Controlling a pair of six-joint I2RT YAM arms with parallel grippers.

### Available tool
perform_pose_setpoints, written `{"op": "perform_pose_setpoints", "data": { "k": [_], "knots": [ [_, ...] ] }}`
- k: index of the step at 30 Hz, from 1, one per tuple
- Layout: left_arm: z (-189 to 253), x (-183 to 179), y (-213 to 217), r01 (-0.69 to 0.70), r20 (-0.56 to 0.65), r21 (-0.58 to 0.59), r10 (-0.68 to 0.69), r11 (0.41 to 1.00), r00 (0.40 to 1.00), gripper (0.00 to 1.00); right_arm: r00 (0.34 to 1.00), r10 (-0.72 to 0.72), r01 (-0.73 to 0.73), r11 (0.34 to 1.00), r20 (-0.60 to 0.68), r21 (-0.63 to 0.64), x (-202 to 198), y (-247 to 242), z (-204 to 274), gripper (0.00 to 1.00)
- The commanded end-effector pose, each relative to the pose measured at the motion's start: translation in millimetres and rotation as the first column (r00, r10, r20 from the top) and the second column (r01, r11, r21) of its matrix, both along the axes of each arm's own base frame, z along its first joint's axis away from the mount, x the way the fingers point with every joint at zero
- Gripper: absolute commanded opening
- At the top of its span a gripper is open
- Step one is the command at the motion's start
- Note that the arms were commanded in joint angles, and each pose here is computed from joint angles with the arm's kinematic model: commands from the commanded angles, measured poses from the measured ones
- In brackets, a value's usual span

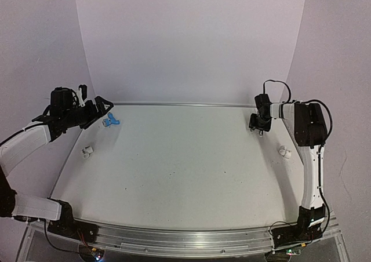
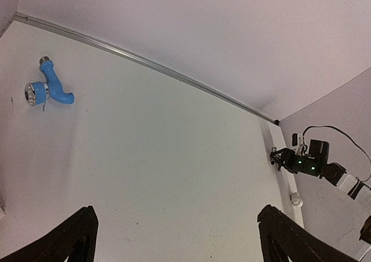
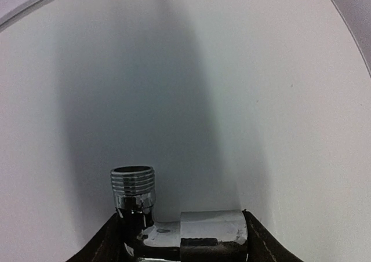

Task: Install the water faucets
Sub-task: Pick up the water faucet from the corner of the board, then pass from the right arm to the left

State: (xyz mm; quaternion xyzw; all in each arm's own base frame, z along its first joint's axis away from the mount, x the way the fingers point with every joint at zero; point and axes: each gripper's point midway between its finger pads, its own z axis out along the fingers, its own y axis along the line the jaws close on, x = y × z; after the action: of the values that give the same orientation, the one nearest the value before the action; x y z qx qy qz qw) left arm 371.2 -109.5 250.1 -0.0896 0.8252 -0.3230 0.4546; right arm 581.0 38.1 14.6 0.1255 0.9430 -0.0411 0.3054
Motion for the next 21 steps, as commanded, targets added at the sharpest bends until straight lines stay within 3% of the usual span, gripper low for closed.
{"op": "perform_pose_setpoints", "data": {
  "k": [1,5,10,14,21],
  "knots": [
    [-2,4,-15,0.049,-0.039,-0.079,-0.052,0.996,0.998,0.98,0.968,0.241,-0.243,0.970,0.062,0.020,-20,56,43,0.54],
    [-23,5,-34,0.087,-0.117,-0.123,-0.102,0.989,0.988,0.95,0.869,0.474,-0.483,0.875,0.143,0.036,-51,117,71,0.54],
    [-38,-1,-87,0.223,-0.161,-0.166,-0.249,0.961,0.955,0.91,0.535,0.813,-0.824,0.562,0.232,-0.071,-136,212,96,0.54],
    [-44,-13,-146,0.391,-0.158,-0.276,-0.443,0.878,0.883,0.95,0.299,0.904,-0.936,0.340,0.306,-0.090,-205,271,115,0.53],
    [-62,-55,-234,0.619,-0.159,-0.328,-0.688,0.714,0.709,0.92,0.109,0.935,-0.983,0.153,0.338,-0.105,-273,322,129,0.52]
  ]
}}
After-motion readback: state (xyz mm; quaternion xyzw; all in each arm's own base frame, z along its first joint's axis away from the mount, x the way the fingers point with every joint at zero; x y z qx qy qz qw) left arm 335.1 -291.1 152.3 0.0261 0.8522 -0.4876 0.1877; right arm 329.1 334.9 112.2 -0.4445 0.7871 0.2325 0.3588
